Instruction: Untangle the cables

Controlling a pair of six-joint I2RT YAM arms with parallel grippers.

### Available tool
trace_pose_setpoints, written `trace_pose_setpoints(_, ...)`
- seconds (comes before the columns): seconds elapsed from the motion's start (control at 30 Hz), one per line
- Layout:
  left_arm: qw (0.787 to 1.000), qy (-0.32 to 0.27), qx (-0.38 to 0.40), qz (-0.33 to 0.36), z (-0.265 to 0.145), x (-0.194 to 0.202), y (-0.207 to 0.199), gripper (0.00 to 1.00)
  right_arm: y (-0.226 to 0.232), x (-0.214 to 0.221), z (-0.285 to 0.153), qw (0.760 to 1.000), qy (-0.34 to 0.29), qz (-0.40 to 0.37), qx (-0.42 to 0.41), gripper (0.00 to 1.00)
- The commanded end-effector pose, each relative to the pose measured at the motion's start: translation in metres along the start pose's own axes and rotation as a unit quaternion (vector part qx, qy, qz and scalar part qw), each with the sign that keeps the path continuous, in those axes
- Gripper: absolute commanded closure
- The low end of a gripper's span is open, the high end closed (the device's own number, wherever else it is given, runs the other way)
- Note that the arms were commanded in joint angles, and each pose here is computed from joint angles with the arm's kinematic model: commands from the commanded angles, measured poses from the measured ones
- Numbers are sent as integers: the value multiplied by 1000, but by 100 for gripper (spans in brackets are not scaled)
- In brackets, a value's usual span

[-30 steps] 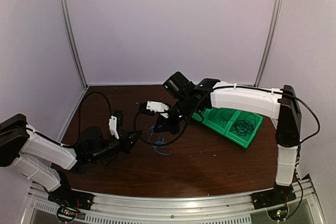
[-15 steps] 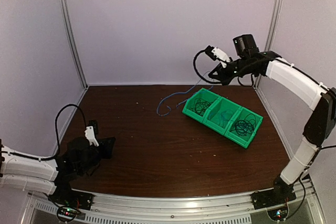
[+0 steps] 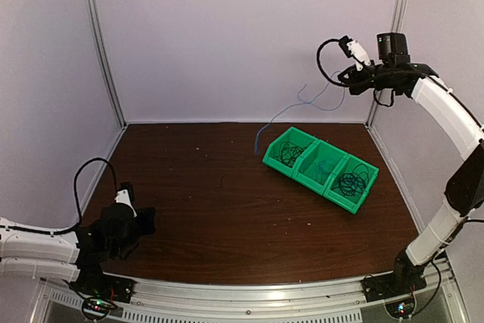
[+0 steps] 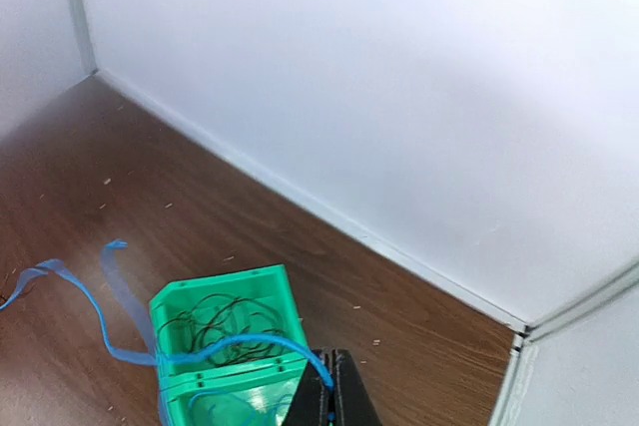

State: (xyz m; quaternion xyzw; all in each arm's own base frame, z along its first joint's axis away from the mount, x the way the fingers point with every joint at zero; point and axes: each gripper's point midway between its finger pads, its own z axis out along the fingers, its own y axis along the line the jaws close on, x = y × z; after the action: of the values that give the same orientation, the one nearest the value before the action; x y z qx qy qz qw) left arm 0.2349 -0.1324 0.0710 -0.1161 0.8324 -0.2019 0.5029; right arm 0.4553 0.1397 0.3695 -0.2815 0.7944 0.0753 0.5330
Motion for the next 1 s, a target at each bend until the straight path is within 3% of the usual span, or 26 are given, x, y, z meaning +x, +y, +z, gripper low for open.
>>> trace_pose_setpoints(0.0,999,-7,-45,-27,-5,3,26,100,-84,-29,-29,991,-63,64,101,100)
trace_pose_setpoints(0.37,999,-11,31,-1,2,-4,-12,100,-63,-12,-12,996,-49,67,33,100)
trace_pose_setpoints(0.97,999,6,42,23,16,3,-26,100,-19,63,12,995,13,91,-46,100)
